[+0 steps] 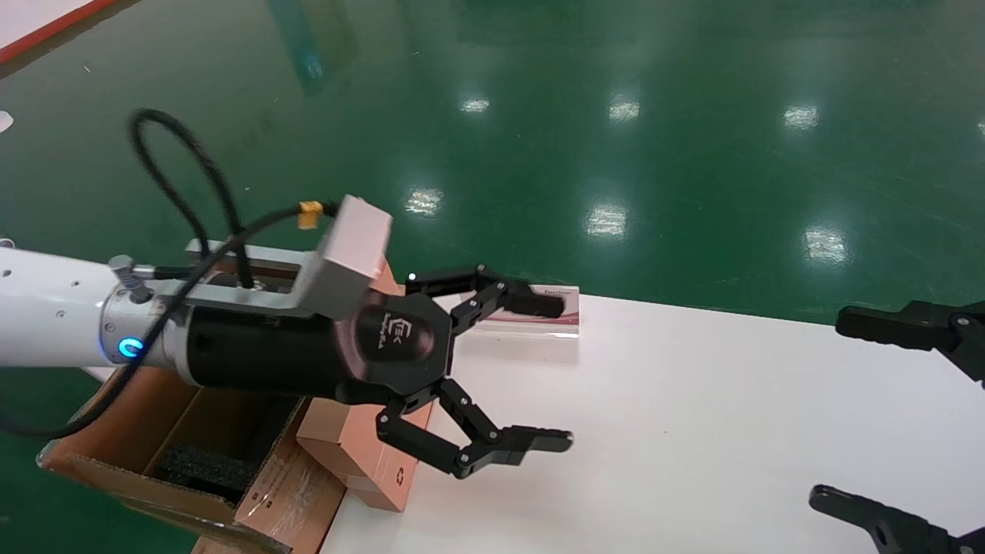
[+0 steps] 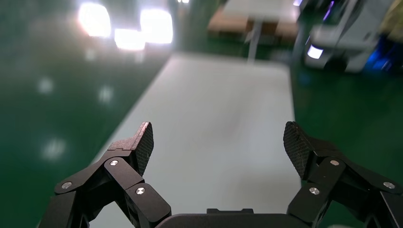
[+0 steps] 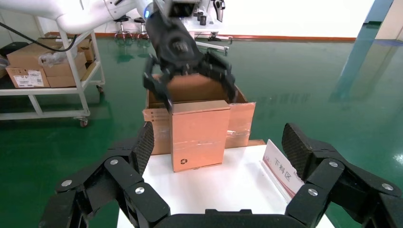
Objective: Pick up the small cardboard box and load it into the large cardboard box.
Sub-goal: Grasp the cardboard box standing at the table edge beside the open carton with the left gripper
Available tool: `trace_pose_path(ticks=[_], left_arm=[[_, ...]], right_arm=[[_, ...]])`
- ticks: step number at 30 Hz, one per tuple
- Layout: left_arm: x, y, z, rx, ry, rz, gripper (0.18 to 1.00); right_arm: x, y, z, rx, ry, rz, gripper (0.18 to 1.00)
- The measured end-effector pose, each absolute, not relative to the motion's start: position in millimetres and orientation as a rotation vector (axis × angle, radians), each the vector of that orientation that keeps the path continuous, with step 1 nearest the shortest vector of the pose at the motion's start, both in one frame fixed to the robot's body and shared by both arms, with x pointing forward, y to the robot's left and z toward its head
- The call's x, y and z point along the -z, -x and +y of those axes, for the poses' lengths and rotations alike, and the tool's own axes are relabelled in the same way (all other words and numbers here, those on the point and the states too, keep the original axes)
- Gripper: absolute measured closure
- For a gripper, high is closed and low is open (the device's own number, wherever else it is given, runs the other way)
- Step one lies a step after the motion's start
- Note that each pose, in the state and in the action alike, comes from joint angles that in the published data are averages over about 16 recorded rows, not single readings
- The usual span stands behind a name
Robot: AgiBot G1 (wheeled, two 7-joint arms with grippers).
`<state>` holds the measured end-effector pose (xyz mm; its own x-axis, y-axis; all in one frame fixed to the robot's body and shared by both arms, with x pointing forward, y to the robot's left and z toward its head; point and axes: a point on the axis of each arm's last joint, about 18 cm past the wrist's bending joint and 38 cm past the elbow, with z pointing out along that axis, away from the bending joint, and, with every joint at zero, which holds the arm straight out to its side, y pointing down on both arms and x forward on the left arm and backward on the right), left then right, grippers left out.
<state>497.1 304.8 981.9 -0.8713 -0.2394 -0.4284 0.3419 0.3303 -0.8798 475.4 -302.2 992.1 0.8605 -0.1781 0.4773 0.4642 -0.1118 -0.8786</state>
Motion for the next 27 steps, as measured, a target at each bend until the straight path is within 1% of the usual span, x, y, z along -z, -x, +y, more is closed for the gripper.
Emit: trace_pose_path(ticks=[6, 12, 20, 27], left_arm=[[-984, -513, 308, 1.374, 0.039, 2.225, 0.184], [-994, -527, 310, 1.181, 0.167, 2.307, 0.184], [-1010, -540, 310, 0.964, 0.348, 2.37, 0.184], [-1022, -548, 312, 0.797, 0.52, 2.385, 0.184]], right_arm=[[-992, -475, -302, 0.552, 1.595, -0.23, 0.178], [-992, -475, -302, 0.552, 1.595, -0.23, 0.178], [-992, -475, -302, 0.552, 1.595, -0.23, 0.178], [-992, -475, -302, 0.552, 1.595, -0.23, 0.178]])
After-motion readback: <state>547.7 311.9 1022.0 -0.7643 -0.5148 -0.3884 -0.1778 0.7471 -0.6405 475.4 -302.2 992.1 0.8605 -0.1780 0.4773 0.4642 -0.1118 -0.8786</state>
